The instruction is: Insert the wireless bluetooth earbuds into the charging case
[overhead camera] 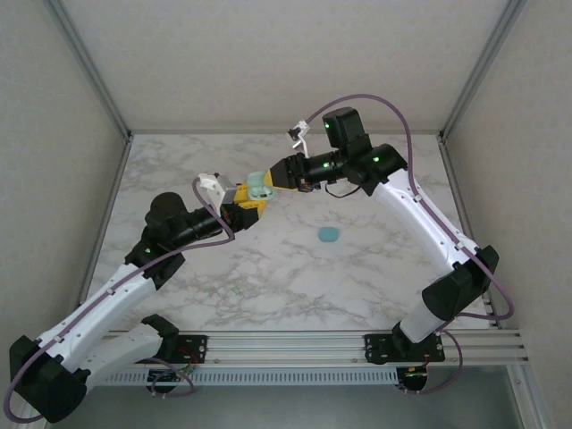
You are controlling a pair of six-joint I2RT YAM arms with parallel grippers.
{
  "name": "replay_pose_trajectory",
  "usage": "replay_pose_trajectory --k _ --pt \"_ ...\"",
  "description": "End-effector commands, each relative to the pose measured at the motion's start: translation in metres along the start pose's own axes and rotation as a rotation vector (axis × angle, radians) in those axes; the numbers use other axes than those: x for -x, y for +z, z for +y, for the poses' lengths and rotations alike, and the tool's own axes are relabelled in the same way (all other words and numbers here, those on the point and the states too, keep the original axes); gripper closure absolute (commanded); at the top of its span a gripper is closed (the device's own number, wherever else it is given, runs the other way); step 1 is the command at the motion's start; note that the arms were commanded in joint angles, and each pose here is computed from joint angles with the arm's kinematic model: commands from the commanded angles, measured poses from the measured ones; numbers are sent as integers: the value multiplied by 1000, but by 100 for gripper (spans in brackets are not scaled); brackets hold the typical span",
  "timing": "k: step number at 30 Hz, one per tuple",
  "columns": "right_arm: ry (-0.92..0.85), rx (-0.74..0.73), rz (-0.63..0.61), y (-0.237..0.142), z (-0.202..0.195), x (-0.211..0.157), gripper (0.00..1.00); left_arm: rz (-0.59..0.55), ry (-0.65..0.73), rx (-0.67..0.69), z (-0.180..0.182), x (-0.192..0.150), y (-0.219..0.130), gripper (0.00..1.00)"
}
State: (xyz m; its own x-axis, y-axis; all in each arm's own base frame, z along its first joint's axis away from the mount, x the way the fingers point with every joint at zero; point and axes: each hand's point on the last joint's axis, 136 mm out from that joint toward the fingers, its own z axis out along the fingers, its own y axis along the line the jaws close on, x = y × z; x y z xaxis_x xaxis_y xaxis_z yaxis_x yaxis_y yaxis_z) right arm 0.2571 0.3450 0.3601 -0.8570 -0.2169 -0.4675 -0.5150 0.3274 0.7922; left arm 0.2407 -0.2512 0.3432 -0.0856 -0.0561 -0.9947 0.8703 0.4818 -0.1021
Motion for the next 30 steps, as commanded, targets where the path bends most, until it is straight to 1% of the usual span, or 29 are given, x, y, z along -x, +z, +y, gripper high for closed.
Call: replay_pose_trajectory --k 1,5,10,11,12,15,17,20,21,23,24,26,28,30 --pt "-29 -15 -26 -4 8 7 52 -81 38 -31 -11 30 -3 78" --pt "-55 -31 -66 -14 15 11 47 -70 32 17 -3 27 -3 79" --pt "-93 -130 -178 -38 11 14 46 -54 25 122 14 21 -9 78" --pt "-93 -157 -194 -41 6 12 46 -58 27 142 16 20 -11 78" --pt "-80 -215 -212 -45 -6 10 47 -63 25 167 19 20 -15 78" --pt "9 -389 -213 -45 -55 -7 51 -68 17 243 29 20 -26 78" --pt "88 -457 -156 -34 -90 -28 53 -70 15 290 34 21 -35 78" --pt "215 -485 -32 -4 -131 -65 56 -90 25 337 36 30 -52 77" --pt "217 -485 7 6 -136 -75 56 -92 28 349 36 32 -56 77" --pt "211 -508 132 36 -152 -103 56 -102 40 368 33 39 -67 77" --pt "210 -521 171 46 -156 -111 57 -107 43 372 31 43 -70 77" --pt "172 -538 295 77 -161 -135 59 -122 54 370 26 54 -78 76" --pt "110 -550 380 102 -162 -150 59 -139 61 369 21 65 -85 77" --pt "85 -573 456 123 -167 -163 60 -151 62 367 16 73 -91 77"
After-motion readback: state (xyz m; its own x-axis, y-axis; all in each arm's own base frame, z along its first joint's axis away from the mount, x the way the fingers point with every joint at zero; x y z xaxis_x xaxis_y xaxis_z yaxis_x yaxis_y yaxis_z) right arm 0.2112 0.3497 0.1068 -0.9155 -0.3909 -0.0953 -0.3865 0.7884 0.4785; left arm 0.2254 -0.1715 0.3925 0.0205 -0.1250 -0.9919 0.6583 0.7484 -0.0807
